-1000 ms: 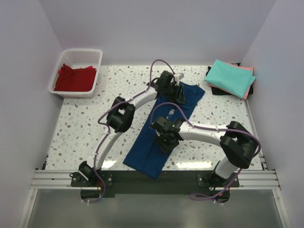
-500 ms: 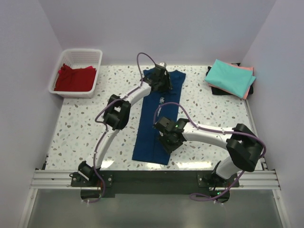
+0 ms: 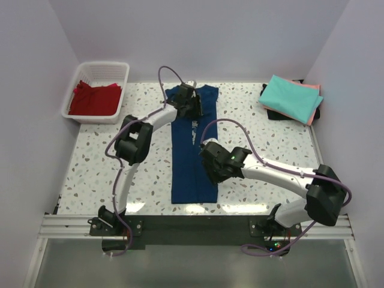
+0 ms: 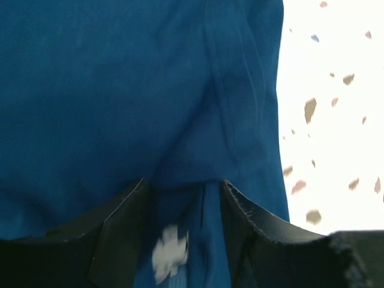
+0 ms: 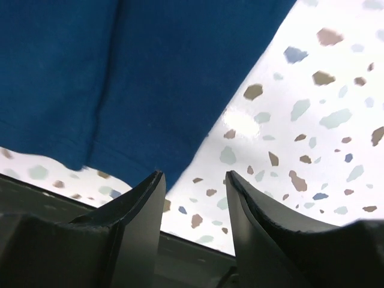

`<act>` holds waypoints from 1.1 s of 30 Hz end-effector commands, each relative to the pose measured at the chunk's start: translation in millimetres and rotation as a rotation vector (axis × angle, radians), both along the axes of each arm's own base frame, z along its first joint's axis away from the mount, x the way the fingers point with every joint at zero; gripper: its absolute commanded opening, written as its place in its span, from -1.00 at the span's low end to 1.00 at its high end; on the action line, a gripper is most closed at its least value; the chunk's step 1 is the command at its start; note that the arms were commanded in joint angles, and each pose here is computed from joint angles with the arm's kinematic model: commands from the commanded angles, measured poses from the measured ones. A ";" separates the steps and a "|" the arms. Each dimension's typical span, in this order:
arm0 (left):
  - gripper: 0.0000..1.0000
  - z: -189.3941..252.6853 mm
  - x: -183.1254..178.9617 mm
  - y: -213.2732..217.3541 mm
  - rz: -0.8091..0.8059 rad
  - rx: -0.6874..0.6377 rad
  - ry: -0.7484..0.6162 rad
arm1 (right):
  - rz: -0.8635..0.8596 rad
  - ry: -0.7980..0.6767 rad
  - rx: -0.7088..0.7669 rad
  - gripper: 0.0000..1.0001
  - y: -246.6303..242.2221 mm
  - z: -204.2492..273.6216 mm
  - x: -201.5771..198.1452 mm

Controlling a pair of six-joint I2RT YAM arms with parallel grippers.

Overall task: Fold and stack the t-shirts
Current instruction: Fold the tshirt

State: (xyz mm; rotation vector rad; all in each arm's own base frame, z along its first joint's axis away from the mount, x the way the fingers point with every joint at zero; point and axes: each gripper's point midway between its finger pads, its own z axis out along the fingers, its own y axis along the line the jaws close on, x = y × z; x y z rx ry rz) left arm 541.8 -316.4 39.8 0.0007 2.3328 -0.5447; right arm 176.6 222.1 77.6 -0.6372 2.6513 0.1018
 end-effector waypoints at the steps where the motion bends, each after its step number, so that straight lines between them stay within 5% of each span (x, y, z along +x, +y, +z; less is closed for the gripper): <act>1: 0.16 130.0 -4.2 15.3 -0.020 -0.050 -0.265 | -0.123 -0.164 0.108 0.01 12.3 41.5 28.5; 6: 0.18 186.0 -36.5 53.7 0.071 0.008 -0.271 | -0.166 -0.214 0.119 0.04 11.3 51.8 38.1; 16: 0.10 105.0 -204.9 146.0 0.226 0.187 0.066 | -0.360 -0.204 0.105 0.06 -15.3 23.2 34.1; 21: 0.10 111.1 -256.8 160.7 0.214 0.057 -0.011 | -0.441 -0.245 0.189 0.13 -27.5 15.1 29.3; 33: 0.07 52.3 -330.4 142.7 0.049 -0.078 0.157 | -0.425 -0.089 0.287 0.08 -13.7 -13.1 -1.3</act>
